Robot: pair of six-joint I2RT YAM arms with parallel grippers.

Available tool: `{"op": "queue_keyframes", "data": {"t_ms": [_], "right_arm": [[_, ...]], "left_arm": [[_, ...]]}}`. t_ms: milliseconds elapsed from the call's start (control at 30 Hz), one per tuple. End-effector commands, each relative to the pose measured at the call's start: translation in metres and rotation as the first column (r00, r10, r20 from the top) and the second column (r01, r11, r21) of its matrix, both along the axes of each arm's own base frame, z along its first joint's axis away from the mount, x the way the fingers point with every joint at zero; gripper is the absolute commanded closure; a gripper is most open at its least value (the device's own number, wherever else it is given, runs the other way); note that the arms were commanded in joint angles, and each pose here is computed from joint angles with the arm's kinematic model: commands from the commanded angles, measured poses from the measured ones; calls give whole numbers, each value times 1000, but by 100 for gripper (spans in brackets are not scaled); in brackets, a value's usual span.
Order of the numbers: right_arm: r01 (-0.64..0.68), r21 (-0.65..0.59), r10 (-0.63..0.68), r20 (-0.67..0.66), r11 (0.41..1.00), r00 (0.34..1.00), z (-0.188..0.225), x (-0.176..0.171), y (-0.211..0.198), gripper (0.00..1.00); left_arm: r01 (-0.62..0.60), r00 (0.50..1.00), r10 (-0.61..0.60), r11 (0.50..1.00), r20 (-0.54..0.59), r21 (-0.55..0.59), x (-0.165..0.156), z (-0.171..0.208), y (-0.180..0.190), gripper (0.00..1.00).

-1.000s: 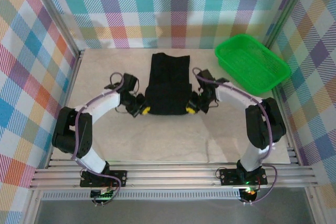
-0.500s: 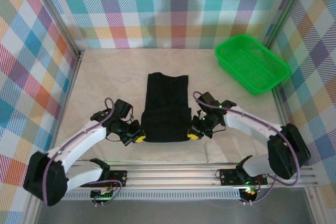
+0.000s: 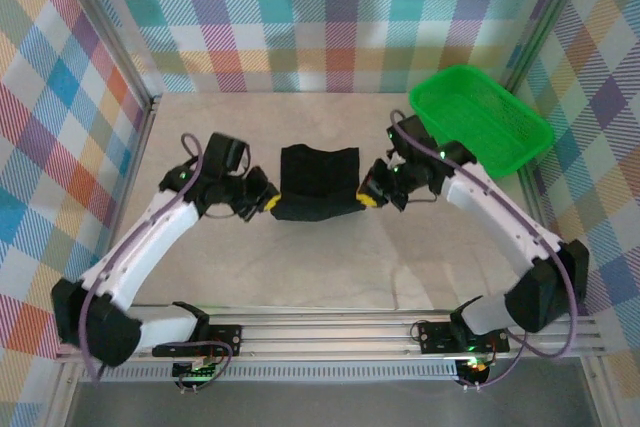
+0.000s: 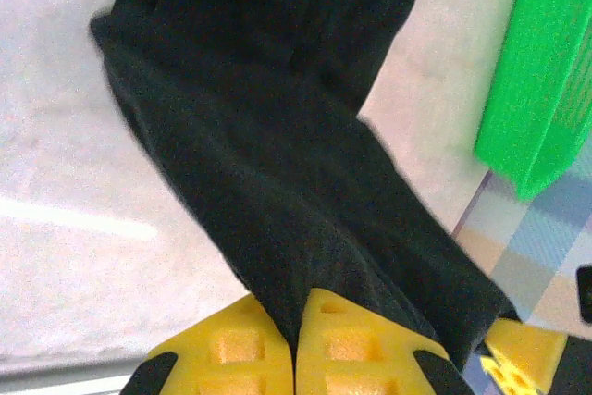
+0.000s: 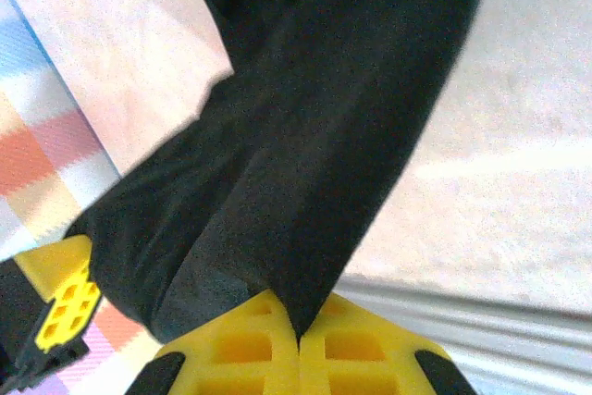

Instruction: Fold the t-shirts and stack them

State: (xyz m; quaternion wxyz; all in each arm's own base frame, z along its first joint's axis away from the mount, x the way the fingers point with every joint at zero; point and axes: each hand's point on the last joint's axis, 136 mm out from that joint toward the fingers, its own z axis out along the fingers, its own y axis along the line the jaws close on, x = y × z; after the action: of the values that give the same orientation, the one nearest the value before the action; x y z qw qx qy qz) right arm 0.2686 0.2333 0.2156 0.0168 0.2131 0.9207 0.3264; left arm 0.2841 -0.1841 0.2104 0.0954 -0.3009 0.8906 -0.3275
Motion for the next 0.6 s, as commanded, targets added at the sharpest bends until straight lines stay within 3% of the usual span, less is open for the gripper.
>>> {"op": "queue_keyframes", "data": {"t_ms": [0,167,300,367,433,567], "right_arm": [[92,-22,-92,-18,996,996,-3,51,-8,100],[160,22,-159,-31,987,987,-28,145,-4,100],[142,31,-144,54,989,988,-42,216,-5,61],[99,-21,-96,126,995,987,-37,232,-8,53],[48,-28,-43,168,998,985,-25,236,-5,51],[2,-25,3,222,1000,975,-5,214,-9,50]], "left_arm": [[-87,995,86,996,55,21,64,11,6,100],[-111,994,112,992,-2,52,158,-22,2,96],[-101,994,105,988,-31,118,208,-48,5,58],[-118,993,120,982,-6,150,214,-41,11,46],[-143,990,144,976,6,162,206,-31,17,42],[-167,986,167,976,17,137,162,-21,13,41]]}}
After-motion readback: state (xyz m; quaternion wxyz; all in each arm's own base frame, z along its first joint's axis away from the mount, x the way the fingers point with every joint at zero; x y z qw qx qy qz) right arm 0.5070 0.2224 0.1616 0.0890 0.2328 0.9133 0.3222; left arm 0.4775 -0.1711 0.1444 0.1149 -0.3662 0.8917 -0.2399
